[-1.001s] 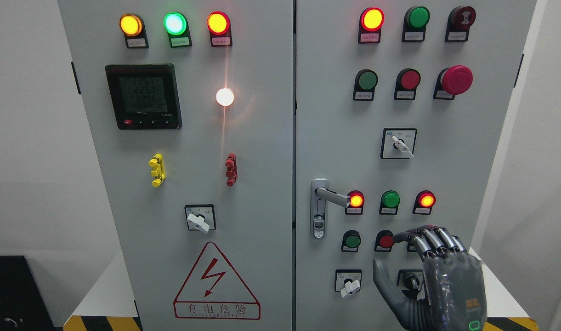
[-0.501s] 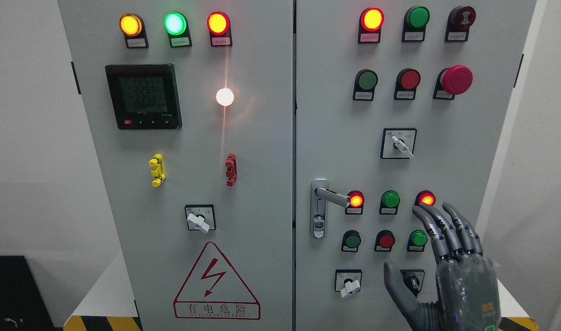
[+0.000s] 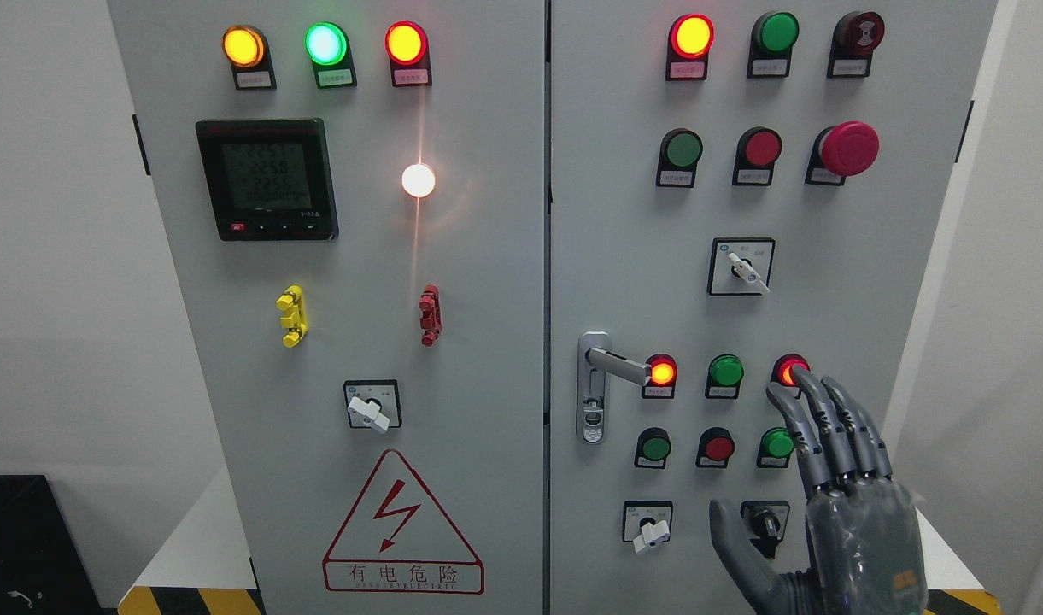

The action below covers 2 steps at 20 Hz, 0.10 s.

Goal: Release door handle

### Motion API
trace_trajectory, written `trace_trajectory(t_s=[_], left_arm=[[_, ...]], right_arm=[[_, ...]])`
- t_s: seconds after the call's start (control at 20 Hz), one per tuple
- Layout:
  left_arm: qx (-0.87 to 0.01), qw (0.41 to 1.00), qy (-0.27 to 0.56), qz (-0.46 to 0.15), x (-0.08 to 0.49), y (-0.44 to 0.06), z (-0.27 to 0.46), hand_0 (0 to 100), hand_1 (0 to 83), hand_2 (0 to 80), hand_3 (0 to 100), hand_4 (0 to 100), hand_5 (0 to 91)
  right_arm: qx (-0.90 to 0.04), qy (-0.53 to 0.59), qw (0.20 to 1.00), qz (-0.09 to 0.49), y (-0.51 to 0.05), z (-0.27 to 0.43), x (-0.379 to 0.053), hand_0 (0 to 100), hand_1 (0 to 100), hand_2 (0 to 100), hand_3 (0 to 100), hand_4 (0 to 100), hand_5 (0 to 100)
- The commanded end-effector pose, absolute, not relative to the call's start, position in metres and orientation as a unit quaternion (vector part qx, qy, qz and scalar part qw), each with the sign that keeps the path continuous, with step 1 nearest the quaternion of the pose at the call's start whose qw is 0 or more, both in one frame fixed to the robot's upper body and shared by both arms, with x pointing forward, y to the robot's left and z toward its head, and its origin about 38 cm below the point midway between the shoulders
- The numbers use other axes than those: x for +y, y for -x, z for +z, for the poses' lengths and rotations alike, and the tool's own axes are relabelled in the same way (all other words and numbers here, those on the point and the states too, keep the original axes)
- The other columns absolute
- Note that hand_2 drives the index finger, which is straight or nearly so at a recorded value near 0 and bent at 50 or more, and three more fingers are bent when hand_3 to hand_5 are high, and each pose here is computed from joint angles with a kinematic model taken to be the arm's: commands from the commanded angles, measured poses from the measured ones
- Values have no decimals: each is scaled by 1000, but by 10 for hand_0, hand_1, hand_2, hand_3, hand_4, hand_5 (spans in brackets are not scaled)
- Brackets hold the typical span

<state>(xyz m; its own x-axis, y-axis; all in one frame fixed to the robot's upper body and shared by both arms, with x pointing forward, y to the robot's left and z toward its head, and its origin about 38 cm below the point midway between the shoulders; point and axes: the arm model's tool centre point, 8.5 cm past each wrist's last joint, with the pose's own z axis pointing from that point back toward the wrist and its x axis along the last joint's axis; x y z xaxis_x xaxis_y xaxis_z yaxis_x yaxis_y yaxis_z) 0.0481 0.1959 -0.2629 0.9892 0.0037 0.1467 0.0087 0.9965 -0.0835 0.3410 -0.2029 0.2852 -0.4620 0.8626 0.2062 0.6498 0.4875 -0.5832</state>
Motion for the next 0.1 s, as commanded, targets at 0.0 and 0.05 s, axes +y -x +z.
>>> trace_trajectory(t_s=[0.0,0.05], left_arm=[[-74,996,42,-1,196,-48,-263,120,556,0,0,0,0],[-74,996,42,-1,196,-48,-263,120,556,0,0,0,0]], right_arm=[[-831,450,242,218,-338,287,-198,403,40,0,0,0,0],[-831,450,242,218,-338,287,-198,402,39,0,0,0,0]])
